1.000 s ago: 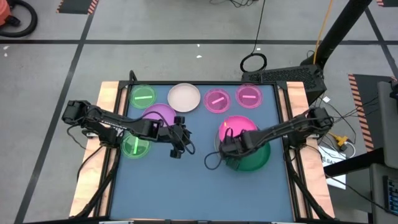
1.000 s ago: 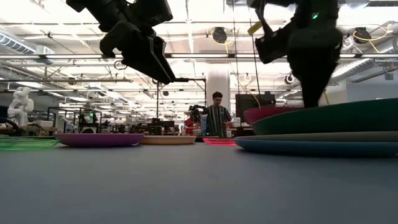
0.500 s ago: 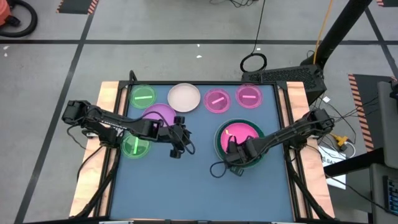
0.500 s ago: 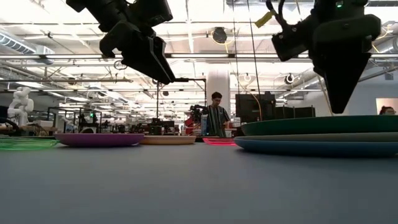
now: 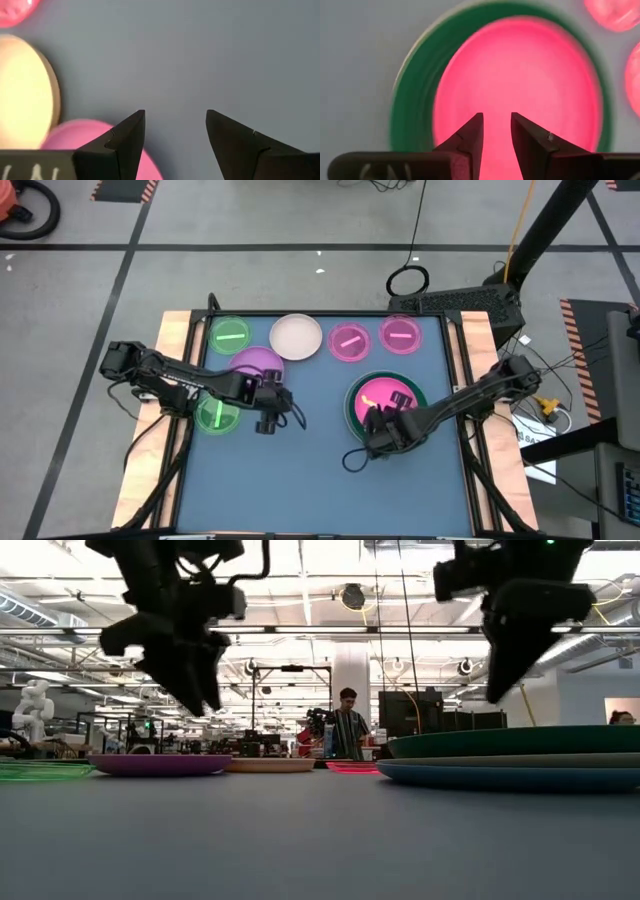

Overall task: Stack plastic plates
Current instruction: Stack the purple plate on top of the pink plate

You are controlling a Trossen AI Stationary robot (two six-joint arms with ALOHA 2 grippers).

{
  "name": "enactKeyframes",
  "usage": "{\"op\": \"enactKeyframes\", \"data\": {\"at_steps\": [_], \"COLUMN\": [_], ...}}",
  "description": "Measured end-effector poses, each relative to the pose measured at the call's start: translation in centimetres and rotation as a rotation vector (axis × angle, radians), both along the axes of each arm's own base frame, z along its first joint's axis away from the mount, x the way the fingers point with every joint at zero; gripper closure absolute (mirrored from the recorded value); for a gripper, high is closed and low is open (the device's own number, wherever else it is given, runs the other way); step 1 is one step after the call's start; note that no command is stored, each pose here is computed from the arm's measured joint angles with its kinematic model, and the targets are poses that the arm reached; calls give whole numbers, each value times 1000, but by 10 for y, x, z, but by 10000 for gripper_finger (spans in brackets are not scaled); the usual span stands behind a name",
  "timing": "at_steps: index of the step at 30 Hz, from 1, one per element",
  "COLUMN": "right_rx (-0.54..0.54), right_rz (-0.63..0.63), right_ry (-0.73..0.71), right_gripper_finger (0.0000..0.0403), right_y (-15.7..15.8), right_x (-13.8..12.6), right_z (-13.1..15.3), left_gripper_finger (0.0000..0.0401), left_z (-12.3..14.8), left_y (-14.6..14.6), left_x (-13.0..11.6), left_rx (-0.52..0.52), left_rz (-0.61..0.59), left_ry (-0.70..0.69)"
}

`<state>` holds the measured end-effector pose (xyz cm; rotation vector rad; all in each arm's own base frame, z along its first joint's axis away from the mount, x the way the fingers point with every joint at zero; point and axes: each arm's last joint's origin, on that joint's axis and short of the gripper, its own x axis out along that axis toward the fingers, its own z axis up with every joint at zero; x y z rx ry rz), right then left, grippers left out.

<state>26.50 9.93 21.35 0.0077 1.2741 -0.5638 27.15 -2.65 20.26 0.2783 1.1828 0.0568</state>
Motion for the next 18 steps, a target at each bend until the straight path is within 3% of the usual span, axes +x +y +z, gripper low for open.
{"op": "enactKeyframes", "data": {"at_steps": [7,12,18], "right_rx": [-138,-173,-205], "right_rz": [58,94,132], "right_ry": [-158,-256,-316], "right_gripper_finger": [312,312,312], "right_y": [-7,-9,-9], "right_x": [-3,-5,-2], "right_z": [24,41,48], "left_gripper_finger": [185,185,187], "left_z": [-30,-44,-56], "left_y": [8,25,39], "left_x": [-19,-28,-31], "left_rx": [9,60,56], "left_rz": [75,201,256], "left_ry": [93,107,63]}}
